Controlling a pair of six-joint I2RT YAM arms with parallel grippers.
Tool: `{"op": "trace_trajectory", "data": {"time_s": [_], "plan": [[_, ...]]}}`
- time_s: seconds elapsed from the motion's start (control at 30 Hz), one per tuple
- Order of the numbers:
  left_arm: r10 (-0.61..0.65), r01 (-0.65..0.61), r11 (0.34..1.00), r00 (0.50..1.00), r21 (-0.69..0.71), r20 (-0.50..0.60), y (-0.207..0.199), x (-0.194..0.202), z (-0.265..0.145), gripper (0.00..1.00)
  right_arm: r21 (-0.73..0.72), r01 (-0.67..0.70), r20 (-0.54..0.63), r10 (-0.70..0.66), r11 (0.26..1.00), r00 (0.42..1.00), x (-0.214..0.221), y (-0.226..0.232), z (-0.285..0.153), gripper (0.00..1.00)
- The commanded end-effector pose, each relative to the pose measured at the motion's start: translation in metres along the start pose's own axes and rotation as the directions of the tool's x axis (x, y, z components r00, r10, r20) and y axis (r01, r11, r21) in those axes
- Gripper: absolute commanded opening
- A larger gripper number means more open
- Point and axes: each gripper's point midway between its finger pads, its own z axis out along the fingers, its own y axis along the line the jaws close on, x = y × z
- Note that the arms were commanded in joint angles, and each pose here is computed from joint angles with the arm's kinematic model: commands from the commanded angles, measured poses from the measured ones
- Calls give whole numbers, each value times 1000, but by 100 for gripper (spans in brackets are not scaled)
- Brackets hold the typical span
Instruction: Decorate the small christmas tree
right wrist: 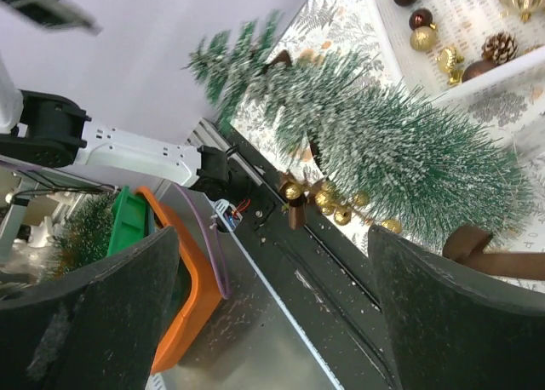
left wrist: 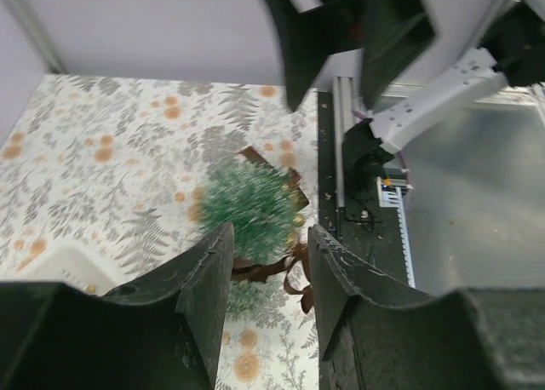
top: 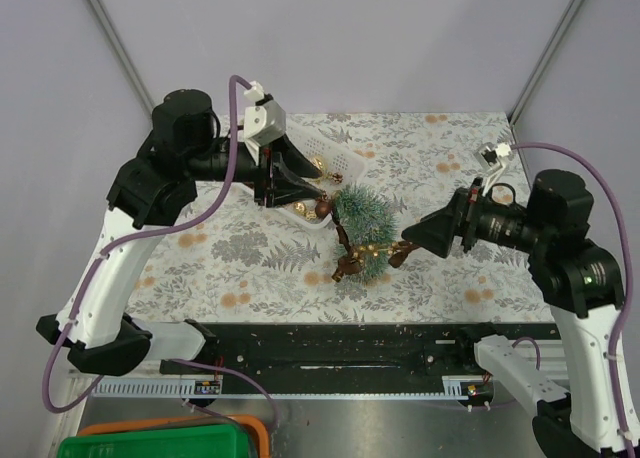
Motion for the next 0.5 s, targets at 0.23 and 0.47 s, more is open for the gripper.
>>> {"op": "trace_trajectory", "data": {"time_s": [0.23,0.47], "plan": [[140,-140,990,988,-1,60,-11,-32,7,48,181,49,236,-92,982,967,-74,-14,-3,99],[49,-14,972,989,-236,143,40,-65,-43,81,263,58,375,-157,963,914,-165,-23,13,99]]}}
